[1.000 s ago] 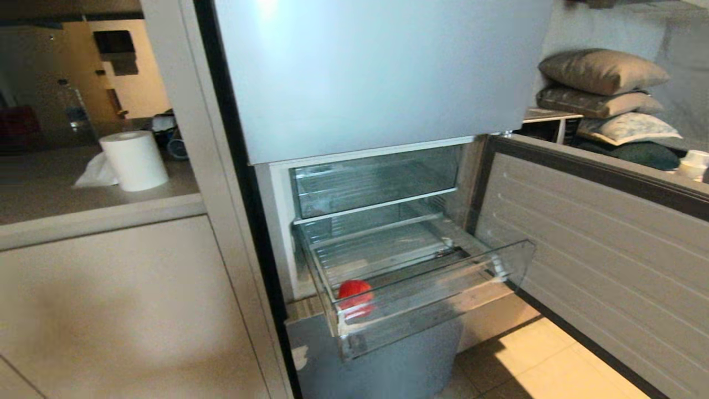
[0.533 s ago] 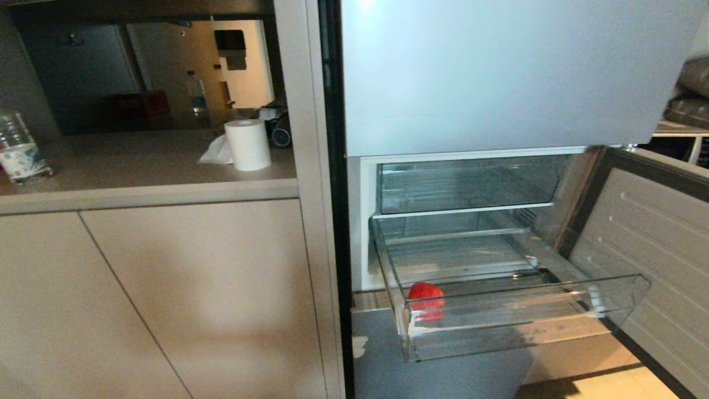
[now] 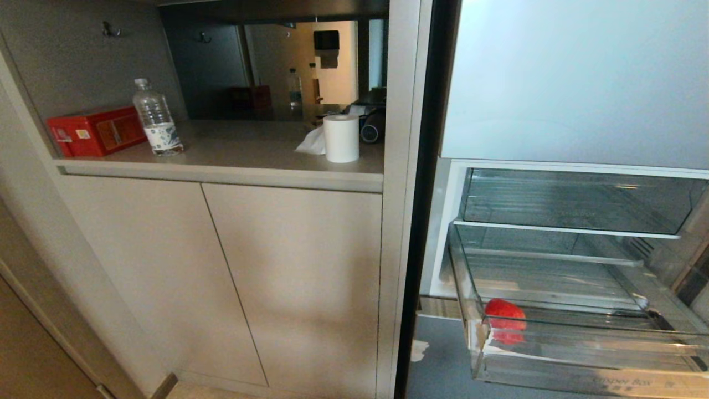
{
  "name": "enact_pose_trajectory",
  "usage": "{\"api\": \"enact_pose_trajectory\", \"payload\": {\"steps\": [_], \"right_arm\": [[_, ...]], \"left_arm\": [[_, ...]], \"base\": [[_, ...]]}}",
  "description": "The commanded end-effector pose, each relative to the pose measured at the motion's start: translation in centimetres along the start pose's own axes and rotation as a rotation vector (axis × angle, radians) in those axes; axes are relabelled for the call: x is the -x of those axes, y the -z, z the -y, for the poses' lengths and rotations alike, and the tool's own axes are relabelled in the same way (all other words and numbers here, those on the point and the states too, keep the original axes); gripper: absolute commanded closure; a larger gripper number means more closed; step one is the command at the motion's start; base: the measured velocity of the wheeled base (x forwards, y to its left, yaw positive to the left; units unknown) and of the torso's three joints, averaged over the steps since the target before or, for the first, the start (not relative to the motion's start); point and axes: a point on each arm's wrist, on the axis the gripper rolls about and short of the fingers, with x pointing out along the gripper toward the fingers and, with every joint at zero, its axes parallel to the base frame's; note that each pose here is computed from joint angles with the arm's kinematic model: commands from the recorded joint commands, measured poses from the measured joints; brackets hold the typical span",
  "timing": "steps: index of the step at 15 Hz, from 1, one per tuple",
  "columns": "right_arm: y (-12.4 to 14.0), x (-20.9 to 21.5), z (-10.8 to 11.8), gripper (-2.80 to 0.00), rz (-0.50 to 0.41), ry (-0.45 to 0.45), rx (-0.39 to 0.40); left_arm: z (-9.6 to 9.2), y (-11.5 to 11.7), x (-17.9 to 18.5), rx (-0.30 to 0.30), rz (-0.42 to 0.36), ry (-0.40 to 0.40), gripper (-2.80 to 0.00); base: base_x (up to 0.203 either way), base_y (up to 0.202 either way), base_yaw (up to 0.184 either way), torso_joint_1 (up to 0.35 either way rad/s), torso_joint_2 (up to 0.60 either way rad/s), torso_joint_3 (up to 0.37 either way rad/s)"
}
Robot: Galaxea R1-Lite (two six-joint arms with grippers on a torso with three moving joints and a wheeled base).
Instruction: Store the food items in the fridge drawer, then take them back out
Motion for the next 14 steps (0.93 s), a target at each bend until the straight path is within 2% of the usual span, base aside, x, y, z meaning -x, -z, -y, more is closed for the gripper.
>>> {"api": "enact_pose_trajectory", "payload": {"steps": [1, 5, 7, 10, 14], "right_arm": [[0.0, 0.0, 0.0, 0.00, -0.004, -0.007, 0.005], [-0.3, -0.9, 0.0, 0.00, -0.113, -0.016, 0.009], [-1.2, -2.3, -0.1, 0.00, -0.178, -0.059, 0.027], [-4.0, -5.3, -0.3, 0.00, -0.207, -0.131, 0.052], [-9.1, -9.8, -1.5, 0.00, -0.217, -0.245, 0.047]], "left_arm": [[0.0, 0.0, 0.0, 0.000, -0.001, 0.000, 0.00], [0.0, 0.0, 0.0, 0.000, -0.001, 0.000, 0.00], [0.0, 0.0, 0.0, 0.000, -0.002, 0.000, 0.00], [0.0, 0.0, 0.0, 0.000, -0.001, 0.000, 0.00], [0.0, 0.0, 0.0, 0.000, -0.001, 0.000, 0.00]], "base": [[0.000, 0.000, 0.000, 0.000, 0.00, 0.000], [0.000, 0.000, 0.000, 0.000, 0.00, 0.000], [0.000, 0.000, 0.000, 0.000, 0.00, 0.000], [0.000, 0.000, 0.000, 0.000, 0.00, 0.000], [0.000, 0.000, 0.000, 0.000, 0.00, 0.000]]}}
